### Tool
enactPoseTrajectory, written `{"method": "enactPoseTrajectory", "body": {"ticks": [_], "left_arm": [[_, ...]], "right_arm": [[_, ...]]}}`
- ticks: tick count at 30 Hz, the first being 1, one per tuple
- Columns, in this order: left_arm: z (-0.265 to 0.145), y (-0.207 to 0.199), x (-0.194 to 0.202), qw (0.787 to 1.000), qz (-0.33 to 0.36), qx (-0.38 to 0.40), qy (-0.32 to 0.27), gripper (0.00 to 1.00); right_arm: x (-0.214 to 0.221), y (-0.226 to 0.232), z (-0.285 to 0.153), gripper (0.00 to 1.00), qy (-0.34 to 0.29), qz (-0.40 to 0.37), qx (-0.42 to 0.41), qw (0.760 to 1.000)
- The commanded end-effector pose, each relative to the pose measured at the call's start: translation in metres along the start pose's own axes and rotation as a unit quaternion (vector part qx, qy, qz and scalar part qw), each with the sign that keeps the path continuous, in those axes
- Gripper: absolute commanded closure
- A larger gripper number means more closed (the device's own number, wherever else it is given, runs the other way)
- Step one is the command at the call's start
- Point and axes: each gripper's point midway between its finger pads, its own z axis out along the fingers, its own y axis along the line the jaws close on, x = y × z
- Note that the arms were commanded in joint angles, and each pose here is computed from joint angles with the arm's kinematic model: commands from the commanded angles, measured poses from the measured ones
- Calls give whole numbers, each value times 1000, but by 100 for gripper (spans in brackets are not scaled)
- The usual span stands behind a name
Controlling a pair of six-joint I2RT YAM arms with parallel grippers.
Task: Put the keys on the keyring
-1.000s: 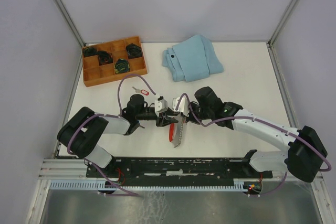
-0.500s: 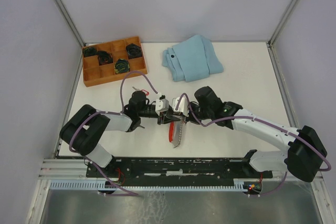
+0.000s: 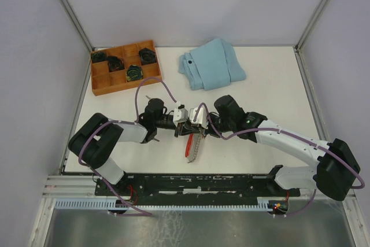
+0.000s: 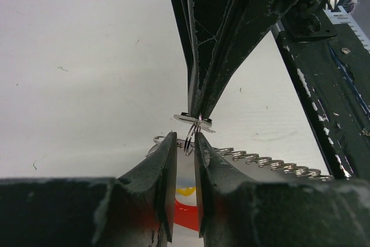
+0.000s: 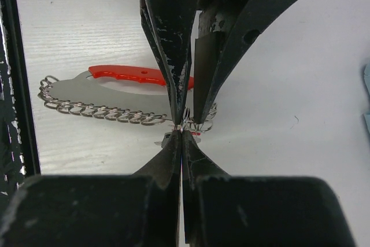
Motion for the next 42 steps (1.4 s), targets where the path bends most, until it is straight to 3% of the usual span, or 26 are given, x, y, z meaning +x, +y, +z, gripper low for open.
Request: {"method": "enactPoseTrajectory", "body": {"ticks": [1,4,11,18,27,38,42], "left_arm": [[5,3,-4,999,38,17,-2,76],[5,2,-3,999,35,19,0,79],[5,1,-8,999,37,20,-4,97],[-2,21,-25,998,15,-60,-16,97],[-15,37,-59,983,-47,-153,-93,97],[-20,34,-71,963,-114,-181,-165,97],[-22,32,-65,961,-123,-185,-167,97]], "right_arm": [[-37,-14,-14,99,-50,-26,26,998],[-37,-14,-16,99,-49,-26,30,998],[-33,-13,-20,99,-43,-21,34,998],[-22,-12,-26,99,-28,-8,48,998],[-11,-9,-19,99,-30,15,58,998],[-10,-14,-5,99,-45,17,75,996],[-15,-20,-9,99,-50,7,87,995]]}}
